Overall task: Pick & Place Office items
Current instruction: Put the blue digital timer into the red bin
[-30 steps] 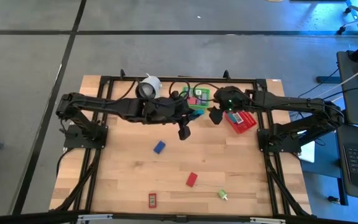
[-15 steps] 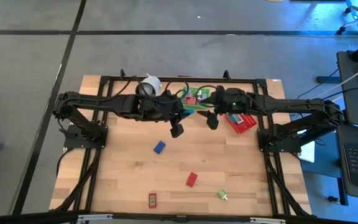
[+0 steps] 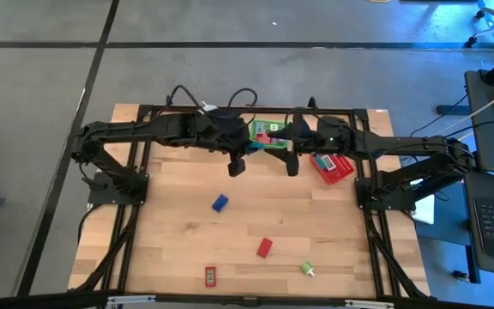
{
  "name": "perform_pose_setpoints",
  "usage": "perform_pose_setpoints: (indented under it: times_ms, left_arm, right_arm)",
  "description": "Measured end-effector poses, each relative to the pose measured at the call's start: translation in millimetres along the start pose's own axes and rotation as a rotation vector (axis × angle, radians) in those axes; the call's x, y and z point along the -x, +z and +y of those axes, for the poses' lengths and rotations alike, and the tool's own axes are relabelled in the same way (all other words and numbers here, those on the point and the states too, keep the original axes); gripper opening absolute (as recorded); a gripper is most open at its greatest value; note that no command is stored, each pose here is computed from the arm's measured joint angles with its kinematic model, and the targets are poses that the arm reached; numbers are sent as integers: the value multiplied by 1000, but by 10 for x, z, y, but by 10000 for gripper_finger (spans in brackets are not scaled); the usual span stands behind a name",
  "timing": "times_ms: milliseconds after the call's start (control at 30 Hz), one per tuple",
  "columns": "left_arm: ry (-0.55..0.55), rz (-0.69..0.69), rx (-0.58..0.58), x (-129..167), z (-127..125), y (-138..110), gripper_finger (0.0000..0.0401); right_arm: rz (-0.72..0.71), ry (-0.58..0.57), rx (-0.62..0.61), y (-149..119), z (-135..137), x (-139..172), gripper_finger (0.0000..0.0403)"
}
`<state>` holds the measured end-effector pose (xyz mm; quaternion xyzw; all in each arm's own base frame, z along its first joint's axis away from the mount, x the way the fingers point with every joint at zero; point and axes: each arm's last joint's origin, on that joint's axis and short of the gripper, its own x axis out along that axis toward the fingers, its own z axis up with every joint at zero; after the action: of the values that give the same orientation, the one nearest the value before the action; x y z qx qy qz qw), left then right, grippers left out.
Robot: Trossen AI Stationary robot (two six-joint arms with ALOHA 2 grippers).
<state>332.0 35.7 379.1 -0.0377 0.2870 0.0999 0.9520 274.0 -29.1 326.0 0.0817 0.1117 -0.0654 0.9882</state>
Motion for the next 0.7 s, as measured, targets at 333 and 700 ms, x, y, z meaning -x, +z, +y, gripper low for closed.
perform_pose_setpoints:
  times_ms: [333, 700]
  left_arm:
    - [-49, -72, -67, -42, 46, 74, 54]
    - [-94, -149, -83, -95, 23, 144, 54]
  right_arm:
    - [-45, 46, -47, 49, 19, 3, 260]
    - [-117, 70, -46, 121, 33, 10, 260]
